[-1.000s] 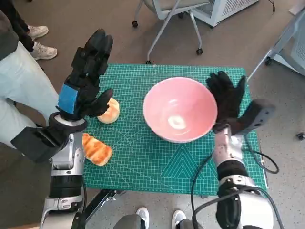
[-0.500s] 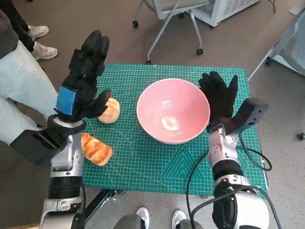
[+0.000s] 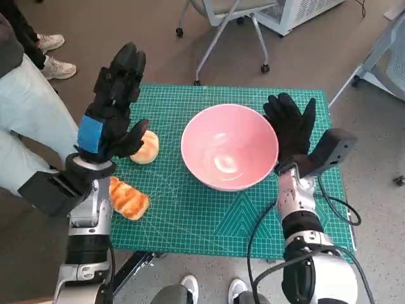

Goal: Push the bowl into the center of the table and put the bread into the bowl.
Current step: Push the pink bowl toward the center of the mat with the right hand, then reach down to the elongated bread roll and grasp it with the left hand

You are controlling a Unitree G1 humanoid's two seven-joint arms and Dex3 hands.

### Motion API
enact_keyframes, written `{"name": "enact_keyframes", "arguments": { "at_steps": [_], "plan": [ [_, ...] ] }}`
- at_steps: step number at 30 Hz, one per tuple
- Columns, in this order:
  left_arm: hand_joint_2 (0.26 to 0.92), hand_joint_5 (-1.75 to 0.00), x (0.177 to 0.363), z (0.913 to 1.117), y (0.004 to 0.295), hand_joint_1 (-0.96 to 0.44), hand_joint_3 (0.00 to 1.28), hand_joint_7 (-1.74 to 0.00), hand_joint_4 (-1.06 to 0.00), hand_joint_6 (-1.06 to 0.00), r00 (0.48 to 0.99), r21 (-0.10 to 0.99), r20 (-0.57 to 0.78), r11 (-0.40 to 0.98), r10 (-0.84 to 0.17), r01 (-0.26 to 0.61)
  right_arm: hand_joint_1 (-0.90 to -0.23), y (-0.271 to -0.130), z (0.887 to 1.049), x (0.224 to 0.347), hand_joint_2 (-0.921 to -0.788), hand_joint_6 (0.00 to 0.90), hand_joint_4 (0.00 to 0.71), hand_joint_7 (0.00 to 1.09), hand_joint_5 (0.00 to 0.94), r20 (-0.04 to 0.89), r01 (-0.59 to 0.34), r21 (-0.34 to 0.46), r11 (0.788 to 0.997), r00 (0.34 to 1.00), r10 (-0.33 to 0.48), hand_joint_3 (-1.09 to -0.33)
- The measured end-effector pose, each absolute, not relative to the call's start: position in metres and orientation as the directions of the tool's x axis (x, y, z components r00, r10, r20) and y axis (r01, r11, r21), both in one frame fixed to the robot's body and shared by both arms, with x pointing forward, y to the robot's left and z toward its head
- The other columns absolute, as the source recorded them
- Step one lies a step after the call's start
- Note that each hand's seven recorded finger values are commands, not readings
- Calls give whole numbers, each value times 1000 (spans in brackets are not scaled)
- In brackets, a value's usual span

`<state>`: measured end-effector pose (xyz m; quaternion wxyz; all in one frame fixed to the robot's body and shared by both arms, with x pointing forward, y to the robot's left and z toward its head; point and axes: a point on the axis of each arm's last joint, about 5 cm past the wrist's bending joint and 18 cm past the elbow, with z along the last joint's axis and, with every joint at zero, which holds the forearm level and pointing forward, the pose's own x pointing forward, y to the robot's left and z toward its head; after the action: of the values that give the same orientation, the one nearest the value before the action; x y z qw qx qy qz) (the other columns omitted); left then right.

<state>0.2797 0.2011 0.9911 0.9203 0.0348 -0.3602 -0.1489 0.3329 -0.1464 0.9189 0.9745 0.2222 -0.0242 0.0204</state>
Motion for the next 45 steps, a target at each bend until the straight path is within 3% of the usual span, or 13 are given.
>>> {"name": "enact_keyframes", "arguments": {
  "at_steps": [5, 11, 15, 20, 27, 30, 31, 36, 45],
  "plan": [
    [921, 0, 279, 993, 200, -701, 532, -315, -55, -2, 691, 172, 657, 952, -302, 253, -555, -162, 932, 336, -921, 221, 148, 146, 0, 171, -71, 329, 942, 985, 15, -792],
    [921, -1, 279, 994, 198, -692, 527, -314, -52, 1, 690, 160, 662, 955, -293, 252, -586, -174, 958, 339, -921, 209, 142, 145, 4, 413, -133, 191, 972, 910, 43, -754],
    [921, -1, 280, 994, 189, -687, 523, -284, -39, 1, 686, 141, 667, 954, -289, 265, -625, -175, 979, 338, -921, 203, 147, 151, 6, 583, -208, 61, 976, 802, 134, -722],
    [921, -3, 282, 995, 179, -689, 508, -267, -40, 1, 682, 145, 660, 944, -315, 296, -654, -175, 997, 332, -921, 206, 157, 163, 10, 694, -271, -88, 958, 674, 254, -711],
    [921, -9, 288, 1009, 169, -684, 487, -307, -57, 1, 655, 158, 675, 934, -340, 322, -680, -178, 1010, 317, -921, 189, 167, 180, 13, 738, -302, -237, 923, 563, 373, -713],
    [921, -10, 290, 1016, 165, -682, 470, -331, -62, 1, 638, 166, 684, 927, -354, 336, -691, -180, 1015, 313, -921, 61, 170, 412, 4, 741, -307, -266, 914, 542, 397, -716],
    [921, -10, 291, 1018, 163, -683, 465, -337, -63, 1, 633, 169, 686, 924, -360, 343, -693, -180, 1017, 312, -921, 48, 170, 436, 3, 743, -306, -272, 912, 536, 401, -716],
    [921, -12, 294, 1028, 158, -697, 444, -381, -70, 1, 604, 194, 692, 907, -396, 373, -699, -181, 1023, 309, -921, 8, 169, 521, 0, 755, -299, -273, 915, 523, 396, -711],
    [921, -11, 300, 1041, 154, -694, 440, -427, -74, 1, 559, 247, 694, 879, -454, 407, -672, -181, 1022, 306, -921, 9, 171, 550, 2, 760, -304, -235, 923, 535, 369, -709]
  ]
}}
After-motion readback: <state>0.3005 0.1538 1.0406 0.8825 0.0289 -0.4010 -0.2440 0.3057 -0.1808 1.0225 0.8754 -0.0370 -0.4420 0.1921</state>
